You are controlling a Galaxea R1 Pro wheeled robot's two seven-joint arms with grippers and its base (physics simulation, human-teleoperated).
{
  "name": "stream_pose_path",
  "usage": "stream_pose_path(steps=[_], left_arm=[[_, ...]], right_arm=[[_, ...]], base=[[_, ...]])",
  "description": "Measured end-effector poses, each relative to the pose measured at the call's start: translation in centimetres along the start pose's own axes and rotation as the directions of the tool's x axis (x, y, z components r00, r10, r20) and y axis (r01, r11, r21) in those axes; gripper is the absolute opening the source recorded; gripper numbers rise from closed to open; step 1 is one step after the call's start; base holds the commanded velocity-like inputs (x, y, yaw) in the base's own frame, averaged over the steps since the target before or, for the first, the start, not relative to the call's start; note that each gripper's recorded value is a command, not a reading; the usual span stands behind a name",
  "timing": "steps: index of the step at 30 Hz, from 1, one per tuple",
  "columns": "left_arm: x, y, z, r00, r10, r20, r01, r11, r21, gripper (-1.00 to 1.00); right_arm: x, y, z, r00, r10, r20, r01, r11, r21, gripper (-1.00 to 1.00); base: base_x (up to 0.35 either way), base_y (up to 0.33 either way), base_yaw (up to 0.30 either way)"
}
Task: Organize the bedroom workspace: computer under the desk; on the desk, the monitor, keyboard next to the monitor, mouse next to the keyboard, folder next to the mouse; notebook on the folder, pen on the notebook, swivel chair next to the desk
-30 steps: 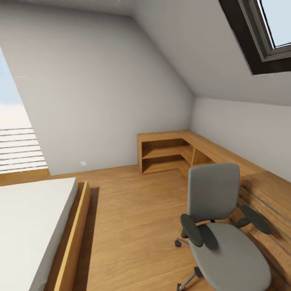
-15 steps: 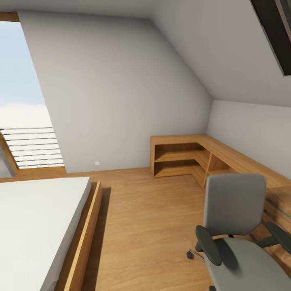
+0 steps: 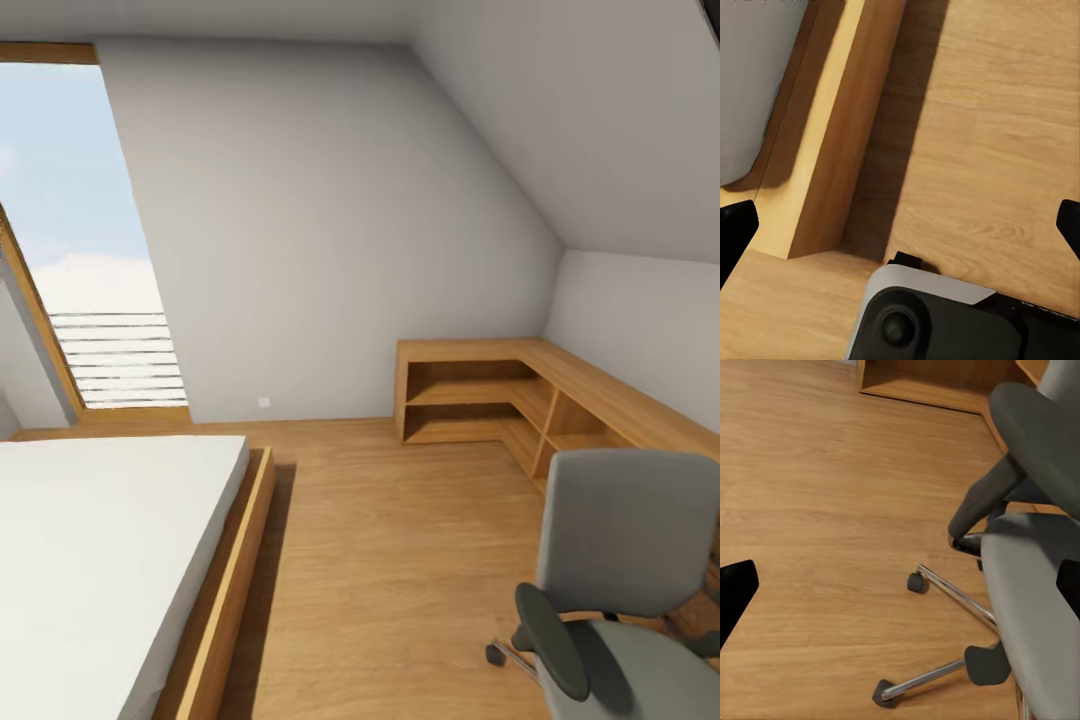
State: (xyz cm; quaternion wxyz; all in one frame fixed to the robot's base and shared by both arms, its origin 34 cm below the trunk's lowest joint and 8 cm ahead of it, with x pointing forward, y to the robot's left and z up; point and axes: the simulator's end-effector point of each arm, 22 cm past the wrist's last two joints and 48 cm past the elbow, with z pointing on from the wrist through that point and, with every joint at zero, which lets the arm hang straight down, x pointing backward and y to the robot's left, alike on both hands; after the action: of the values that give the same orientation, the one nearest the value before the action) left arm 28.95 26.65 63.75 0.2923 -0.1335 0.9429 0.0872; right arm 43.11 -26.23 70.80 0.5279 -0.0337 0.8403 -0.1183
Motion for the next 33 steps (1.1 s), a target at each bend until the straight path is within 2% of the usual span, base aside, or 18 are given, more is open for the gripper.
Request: stream_pose_path(steps=[12, 33], left_arm=[[0.0, 0.0, 0.0, 1.000, 0.000, 0.000, 0.000, 1.000, 0.000, 1.00], [0.0, 0.1, 0.0, 1.000, 0.001, 0.000, -0.001, 1.000, 0.000, 1.00]], right_arm=[[0.1, 1.4, -0.1, 1.000, -0.005, -0.001, 0.005, 0.997, -0.074, 1.00], [0.1, 1.6, -0.1, 1.000, -0.004, -0.002, 0.004, 0.997, -0.083, 1.00]], base=[[0.274, 0.000, 0.006], [0.326, 0.003, 0.000]])
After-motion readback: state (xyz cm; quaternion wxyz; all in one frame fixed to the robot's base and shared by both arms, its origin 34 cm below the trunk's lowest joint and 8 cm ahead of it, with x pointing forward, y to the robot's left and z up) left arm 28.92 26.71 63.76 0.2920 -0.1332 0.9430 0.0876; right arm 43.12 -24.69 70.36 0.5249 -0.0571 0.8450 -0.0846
